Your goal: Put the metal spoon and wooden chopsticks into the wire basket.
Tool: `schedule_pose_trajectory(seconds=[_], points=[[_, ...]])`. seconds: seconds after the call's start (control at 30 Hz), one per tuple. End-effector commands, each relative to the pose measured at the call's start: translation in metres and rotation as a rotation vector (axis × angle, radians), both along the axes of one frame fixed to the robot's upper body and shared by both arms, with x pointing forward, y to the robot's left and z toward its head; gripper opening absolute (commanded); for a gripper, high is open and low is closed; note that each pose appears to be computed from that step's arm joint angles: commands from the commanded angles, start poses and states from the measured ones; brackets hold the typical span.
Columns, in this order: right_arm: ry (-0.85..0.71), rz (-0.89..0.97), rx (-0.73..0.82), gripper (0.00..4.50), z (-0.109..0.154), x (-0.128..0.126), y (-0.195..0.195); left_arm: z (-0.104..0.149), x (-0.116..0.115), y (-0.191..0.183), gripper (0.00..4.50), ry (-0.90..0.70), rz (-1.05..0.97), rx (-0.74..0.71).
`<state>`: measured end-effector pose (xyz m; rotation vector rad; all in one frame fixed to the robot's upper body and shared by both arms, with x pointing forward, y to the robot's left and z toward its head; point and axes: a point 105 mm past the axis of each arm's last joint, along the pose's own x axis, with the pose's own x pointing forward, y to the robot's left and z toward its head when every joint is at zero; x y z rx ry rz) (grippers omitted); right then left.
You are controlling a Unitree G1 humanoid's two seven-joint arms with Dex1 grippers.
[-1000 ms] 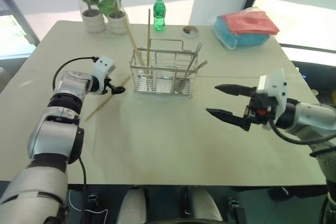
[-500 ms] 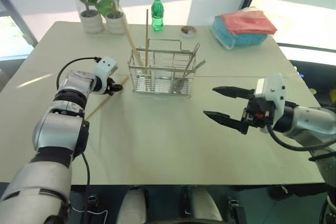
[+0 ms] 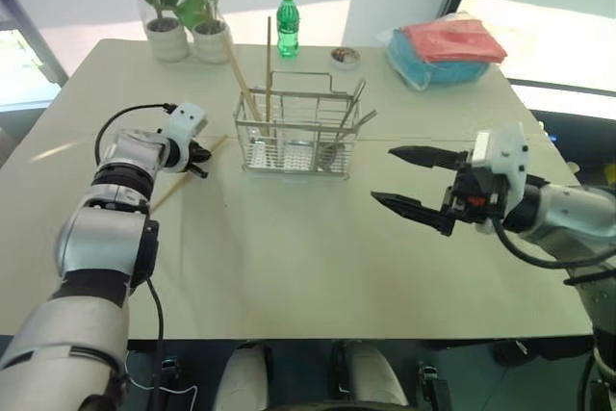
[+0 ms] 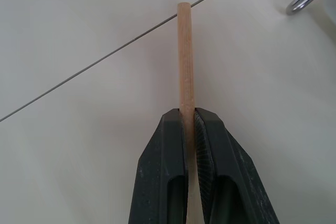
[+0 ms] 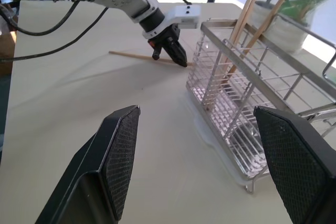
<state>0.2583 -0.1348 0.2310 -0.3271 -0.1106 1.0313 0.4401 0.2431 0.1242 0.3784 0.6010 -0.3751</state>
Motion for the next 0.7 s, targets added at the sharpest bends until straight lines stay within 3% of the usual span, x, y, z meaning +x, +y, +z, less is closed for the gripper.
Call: schedule_pose_trajectory(seconds=[0.03,0.23,0.33,0.47,0.6,0.7], points=[[-0.050,-0.005,0.032,3.60,0.015,0.003,-0.002,0.023,0.003,0.016,0.02,-0.068,0.044,-0.010],[-0.063,-0.008,0.043,3.60,0.021,0.008,-0.004,0.040,0.000,0.056,0.02,-0.180,0.204,0.000],[-0.072,-0.010,0.045,3.60,0.024,0.010,-0.004,0.062,0.004,0.070,0.02,-0.307,0.290,-0.031],[-0.083,-0.007,0.051,3.60,0.029,0.012,-0.003,0.103,0.008,0.074,0.02,-0.521,0.344,-0.172],[-0.090,-0.021,0.062,3.60,0.036,0.015,-0.008,0.178,0.009,0.058,0.02,-0.807,0.335,-0.465],[-0.092,-0.023,0.067,3.60,0.038,0.016,-0.009,0.213,0.003,0.038,0.02,-0.919,0.256,-0.578]])
